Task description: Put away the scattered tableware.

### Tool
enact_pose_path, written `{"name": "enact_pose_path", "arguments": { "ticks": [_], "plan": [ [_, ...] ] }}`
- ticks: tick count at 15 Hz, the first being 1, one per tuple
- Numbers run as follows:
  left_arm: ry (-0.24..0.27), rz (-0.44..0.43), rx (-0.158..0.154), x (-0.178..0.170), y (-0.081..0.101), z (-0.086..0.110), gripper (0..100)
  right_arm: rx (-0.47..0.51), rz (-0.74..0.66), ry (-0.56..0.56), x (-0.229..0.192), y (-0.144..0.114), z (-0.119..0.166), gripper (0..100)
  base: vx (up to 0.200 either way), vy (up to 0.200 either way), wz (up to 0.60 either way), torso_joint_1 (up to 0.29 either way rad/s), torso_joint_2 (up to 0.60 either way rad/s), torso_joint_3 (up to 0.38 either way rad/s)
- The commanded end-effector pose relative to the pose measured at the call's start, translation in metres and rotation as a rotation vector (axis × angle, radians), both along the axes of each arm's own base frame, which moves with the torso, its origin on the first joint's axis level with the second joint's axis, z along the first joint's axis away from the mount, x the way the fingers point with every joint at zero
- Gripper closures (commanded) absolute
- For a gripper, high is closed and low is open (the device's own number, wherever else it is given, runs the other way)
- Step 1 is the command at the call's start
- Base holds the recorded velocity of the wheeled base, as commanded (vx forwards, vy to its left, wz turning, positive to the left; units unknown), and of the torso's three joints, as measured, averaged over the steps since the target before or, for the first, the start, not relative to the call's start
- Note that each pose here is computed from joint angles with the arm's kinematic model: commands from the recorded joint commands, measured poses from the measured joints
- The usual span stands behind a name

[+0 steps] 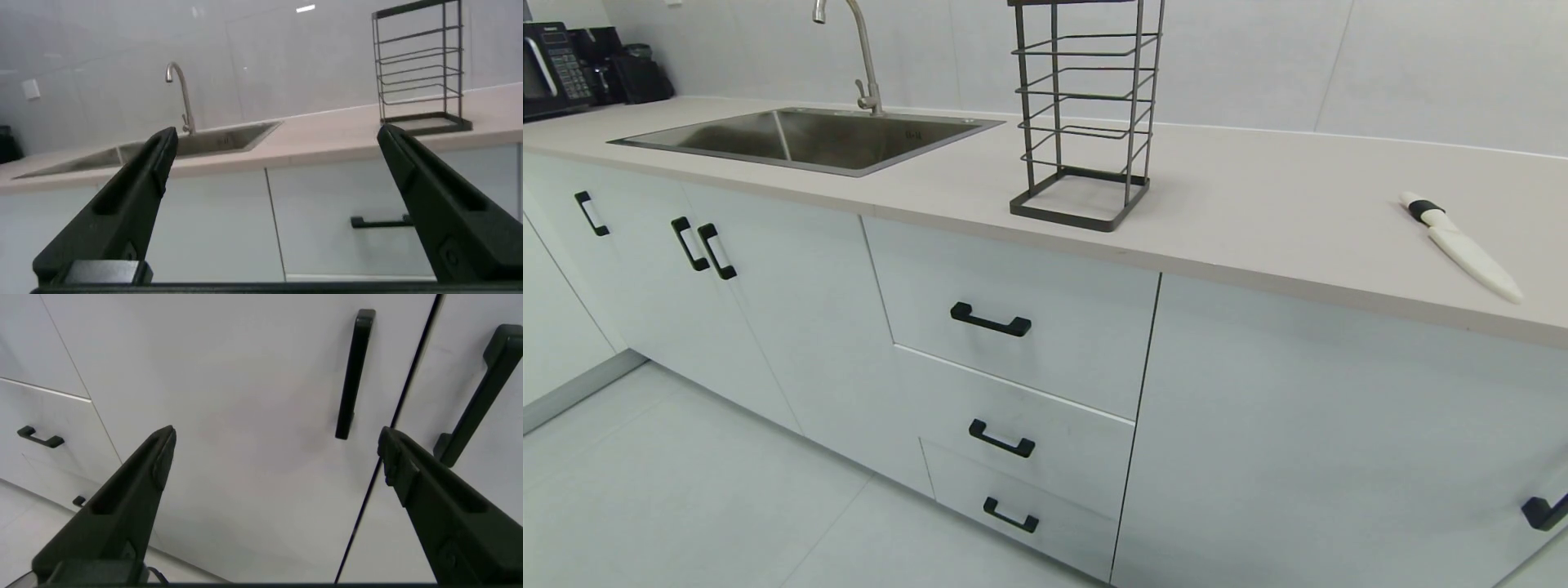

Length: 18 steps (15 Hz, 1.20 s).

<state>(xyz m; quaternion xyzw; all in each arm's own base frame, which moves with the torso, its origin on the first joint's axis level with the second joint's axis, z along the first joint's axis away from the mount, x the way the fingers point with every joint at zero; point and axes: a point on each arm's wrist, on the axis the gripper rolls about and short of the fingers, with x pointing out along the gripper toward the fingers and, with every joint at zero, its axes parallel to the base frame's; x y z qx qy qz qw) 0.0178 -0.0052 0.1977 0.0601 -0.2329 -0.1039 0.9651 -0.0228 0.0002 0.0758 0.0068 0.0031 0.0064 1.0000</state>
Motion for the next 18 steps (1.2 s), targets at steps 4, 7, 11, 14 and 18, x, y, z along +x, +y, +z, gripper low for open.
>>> {"name": "enact_pose_path", "arguments": {
  "ticks": [4,7,11,14,18],
  "plan": [
    [0.318,0.107,-0.08,-0.036,0.001,-0.098,0,0.0,0.0,0.002,0.0,0.0,0.0,0,0.0,0.0,0.0,0.0,0.0,0.0],
    [0.493,0.178,-0.146,-0.035,0.003,-0.115,0,0.0,0.001,0.002,0.0,0.0,0.0,0,0.0,0.0,0.0,0.0,0.0,0.0],
    [0.494,0.162,-0.161,-0.035,0.003,-0.115,0,-0.001,0.001,0.001,0.0,0.0,0.0,0,0.0,0.0,0.0,0.0,0.0,0.0],
    [0.45,0.124,0.023,-0.041,0.003,-0.122,0,0.0,0.001,0.002,0.0,0.0,0.0,0,0.0,0.0,0.0,0.0,0.0,0.0],
    [0.474,0.163,-0.126,-0.041,0.004,-0.122,0,0.0,0.001,0.002,0.0,0.0,0.0,0,0.0,0.0,0.0,0.0,0.0,0.0]
  ]
}}
